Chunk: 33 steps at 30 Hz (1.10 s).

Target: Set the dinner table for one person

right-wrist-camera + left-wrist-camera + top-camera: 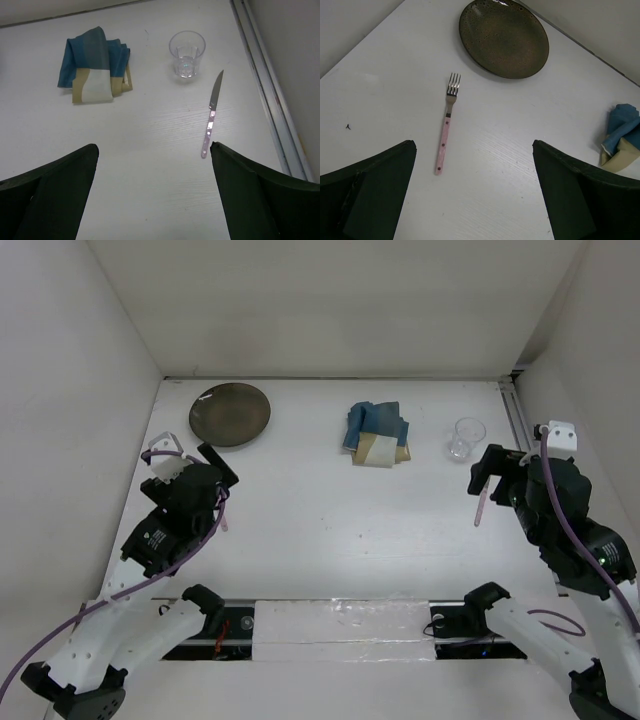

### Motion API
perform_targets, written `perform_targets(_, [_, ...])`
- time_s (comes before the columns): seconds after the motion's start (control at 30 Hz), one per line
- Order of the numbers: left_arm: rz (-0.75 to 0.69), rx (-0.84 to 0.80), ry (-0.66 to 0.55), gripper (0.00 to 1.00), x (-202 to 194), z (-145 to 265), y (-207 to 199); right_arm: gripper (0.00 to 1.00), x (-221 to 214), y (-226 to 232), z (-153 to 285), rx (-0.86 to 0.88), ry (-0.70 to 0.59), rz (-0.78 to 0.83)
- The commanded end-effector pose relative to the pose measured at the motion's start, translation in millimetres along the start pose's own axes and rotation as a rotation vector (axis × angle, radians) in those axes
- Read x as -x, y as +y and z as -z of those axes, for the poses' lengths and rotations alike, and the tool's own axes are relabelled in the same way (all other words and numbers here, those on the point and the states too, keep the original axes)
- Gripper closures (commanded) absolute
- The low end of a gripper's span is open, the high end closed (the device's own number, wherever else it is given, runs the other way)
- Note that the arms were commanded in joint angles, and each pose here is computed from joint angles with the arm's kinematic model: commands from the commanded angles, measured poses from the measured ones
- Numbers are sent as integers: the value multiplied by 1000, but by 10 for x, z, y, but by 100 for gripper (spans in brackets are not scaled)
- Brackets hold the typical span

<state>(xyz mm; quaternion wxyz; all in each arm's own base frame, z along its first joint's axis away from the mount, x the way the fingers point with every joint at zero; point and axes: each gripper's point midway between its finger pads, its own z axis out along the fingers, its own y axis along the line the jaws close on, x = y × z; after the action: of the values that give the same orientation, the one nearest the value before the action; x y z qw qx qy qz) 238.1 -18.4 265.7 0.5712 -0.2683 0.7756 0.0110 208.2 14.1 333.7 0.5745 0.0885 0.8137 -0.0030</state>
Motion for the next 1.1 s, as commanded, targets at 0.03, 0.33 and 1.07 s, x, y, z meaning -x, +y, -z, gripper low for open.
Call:
perform_targets(0.03, [44, -6, -24, 0, 128, 43, -18, 0, 229, 107, 41, 61, -77, -39])
perform_targets(0.33, [26, -53, 0, 0, 77, 25, -127, 0, 113, 598, -305, 224, -60, -54])
perform_targets(1.07, [-92, -142, 101, 0, -206, -80, -386, 0, -612, 1638, -3238, 634, 263, 69])
